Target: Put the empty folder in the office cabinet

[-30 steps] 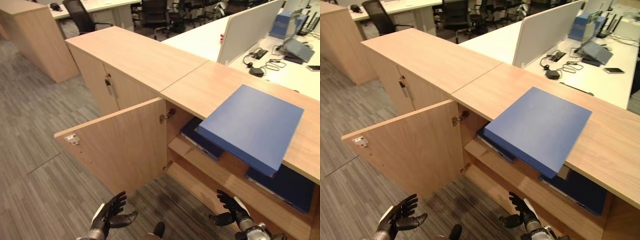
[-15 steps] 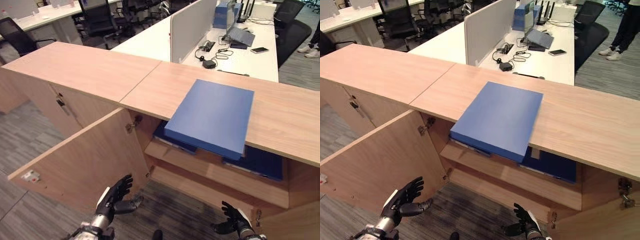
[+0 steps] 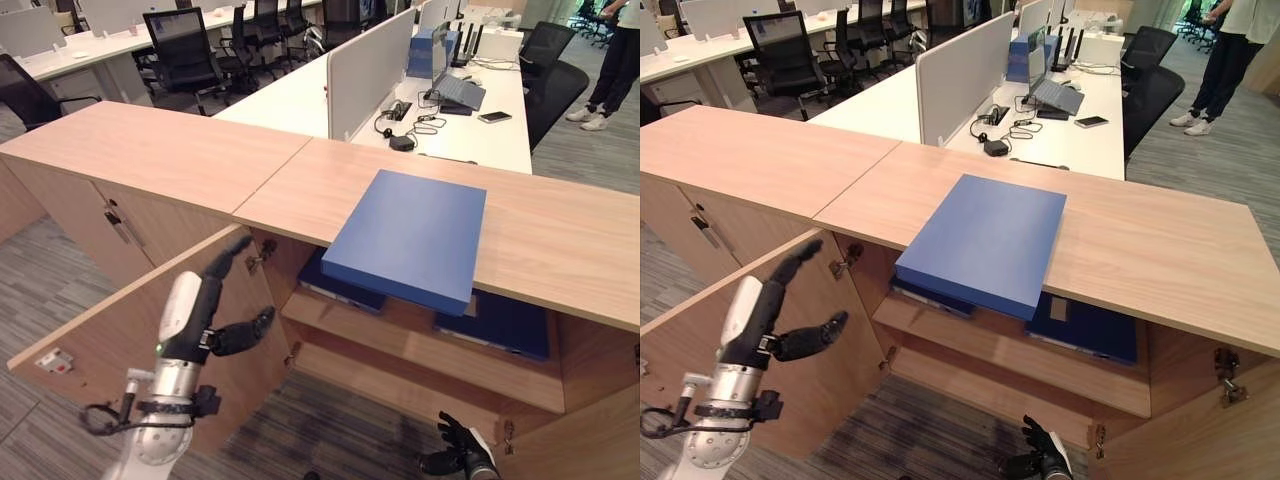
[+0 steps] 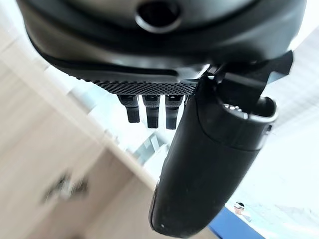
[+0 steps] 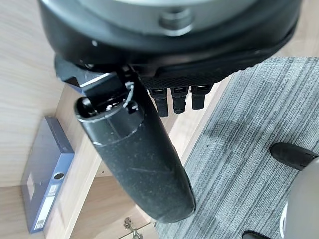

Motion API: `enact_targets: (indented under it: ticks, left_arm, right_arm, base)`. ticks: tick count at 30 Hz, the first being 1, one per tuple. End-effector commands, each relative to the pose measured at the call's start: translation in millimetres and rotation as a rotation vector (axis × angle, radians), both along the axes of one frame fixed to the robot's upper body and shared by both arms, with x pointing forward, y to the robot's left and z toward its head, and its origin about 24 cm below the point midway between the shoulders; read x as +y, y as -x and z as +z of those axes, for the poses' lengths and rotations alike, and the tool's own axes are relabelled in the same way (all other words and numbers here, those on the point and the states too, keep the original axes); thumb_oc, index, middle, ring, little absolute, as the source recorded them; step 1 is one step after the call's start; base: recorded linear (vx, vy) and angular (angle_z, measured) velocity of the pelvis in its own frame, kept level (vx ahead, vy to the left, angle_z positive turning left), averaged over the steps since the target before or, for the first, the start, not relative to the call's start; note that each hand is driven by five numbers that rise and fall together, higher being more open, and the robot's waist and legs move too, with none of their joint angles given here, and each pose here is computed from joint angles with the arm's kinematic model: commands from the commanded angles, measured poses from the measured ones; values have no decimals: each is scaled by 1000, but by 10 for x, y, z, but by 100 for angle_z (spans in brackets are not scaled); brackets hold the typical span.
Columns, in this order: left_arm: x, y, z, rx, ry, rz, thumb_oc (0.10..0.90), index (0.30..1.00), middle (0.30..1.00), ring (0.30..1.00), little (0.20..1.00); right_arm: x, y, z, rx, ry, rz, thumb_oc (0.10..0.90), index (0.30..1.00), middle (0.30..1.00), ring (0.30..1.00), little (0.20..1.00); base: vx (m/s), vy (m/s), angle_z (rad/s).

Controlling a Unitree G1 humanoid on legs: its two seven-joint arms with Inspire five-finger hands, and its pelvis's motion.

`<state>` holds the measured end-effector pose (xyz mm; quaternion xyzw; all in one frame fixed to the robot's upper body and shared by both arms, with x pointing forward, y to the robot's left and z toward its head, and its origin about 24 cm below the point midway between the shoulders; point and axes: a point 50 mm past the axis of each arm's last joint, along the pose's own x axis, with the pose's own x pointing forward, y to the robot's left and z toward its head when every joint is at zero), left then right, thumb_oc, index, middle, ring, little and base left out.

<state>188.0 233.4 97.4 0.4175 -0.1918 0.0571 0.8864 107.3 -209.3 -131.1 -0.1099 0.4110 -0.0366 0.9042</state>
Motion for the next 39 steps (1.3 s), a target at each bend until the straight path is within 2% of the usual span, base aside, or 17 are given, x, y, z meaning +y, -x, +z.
enact_targets:
  ticks: [1,5,10,17,24,39]
  left_arm:
    - [-66,-28,411,-289,-74,-33,800,900,900,900,900]
    - [-103,5,602,-411,-202,-37,800,900,900,900,900]
    - [-265,11,919,-568,-370,-147,800,900,900,900,900]
    - [-492,-31,1057,-594,-482,-323,800,900,900,900,900]
    - [-625,-103,1024,-542,-471,-414,800,900,900,900,900]
    - [-798,-517,787,-412,-382,-405,800,900,900,900,900]
  right_arm:
    - [36,-378,173,-177,-3,24,800,900,900,900,900]
    - [56,-384,178,-179,-2,37,800,900,900,900,900]
    - [97,-421,199,-193,-13,64,800,900,900,900,900]
    - [119,-507,267,-235,-33,84,800,900,900,900,900]
    - [126,-507,261,-231,-38,68,800,900,900,900,900]
    - [107,-566,322,-259,-40,44,800,900,900,900,900]
  base:
    - [13,4,-6]
    - [15,5,-6]
    - [3,1,-2]
    - [-8,-3,-7]
    - [-6,2,-12]
    - [-6,3,-9]
